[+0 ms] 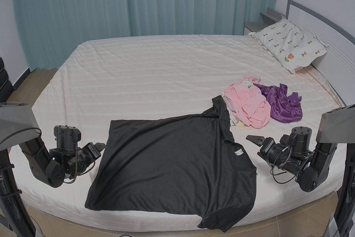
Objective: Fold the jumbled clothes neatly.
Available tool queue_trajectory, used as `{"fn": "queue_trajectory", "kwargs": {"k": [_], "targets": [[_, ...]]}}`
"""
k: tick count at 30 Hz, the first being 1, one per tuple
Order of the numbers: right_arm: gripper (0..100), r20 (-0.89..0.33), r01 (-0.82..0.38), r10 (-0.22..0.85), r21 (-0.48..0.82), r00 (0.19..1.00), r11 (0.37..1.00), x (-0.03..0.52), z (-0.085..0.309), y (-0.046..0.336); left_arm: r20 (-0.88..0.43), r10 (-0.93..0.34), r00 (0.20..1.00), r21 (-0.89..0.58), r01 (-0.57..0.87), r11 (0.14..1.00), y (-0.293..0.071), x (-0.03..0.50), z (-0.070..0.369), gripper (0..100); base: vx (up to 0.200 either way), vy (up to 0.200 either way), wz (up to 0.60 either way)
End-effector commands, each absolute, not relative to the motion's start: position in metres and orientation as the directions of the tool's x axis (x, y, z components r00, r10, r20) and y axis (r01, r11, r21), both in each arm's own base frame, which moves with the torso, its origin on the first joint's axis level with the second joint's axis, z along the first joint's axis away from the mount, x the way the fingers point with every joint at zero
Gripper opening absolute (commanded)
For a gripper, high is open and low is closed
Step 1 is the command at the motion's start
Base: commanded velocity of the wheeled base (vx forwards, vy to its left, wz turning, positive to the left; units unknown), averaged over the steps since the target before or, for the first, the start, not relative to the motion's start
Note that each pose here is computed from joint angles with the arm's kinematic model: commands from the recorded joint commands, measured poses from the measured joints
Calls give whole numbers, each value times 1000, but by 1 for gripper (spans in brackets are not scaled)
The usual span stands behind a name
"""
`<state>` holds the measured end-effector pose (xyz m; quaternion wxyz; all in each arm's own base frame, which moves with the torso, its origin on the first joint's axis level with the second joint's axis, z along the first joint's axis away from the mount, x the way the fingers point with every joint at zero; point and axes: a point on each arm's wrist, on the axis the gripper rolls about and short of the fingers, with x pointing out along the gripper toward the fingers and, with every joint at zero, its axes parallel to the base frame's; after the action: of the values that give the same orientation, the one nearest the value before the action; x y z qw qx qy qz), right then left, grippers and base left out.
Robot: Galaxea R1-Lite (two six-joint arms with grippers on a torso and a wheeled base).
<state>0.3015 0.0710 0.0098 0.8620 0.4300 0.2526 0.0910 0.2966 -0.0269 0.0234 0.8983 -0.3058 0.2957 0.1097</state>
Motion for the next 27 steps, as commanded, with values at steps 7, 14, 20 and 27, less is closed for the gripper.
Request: {"fn": "queue_trajectory", "kwargs": {"k": [7, 14, 20, 27], "targets": [[100, -362, 65, 373, 786, 854, 615, 302, 7, 71, -591, -57, 805, -549, -349, 760, -45, 306, 21, 100, 0, 0, 0], [100, -362, 64, 375, 786, 853, 615, 303, 7, 72, -590, -105, 800, -589, -338, 734, -54, 305, 21, 100, 0, -86, 0], [100, -362, 64, 375, 786, 853, 615, 303, 7, 72, -593, -106, 798, -589, -340, 733, -55, 304, 20, 100, 0, -200, 0], [100, -365, 66, 374, 786, 852, 615, 304, 5, 72, -590, -104, 800, -602, -350, 718, -55, 305, 21, 100, 0, 0, 0]]}}
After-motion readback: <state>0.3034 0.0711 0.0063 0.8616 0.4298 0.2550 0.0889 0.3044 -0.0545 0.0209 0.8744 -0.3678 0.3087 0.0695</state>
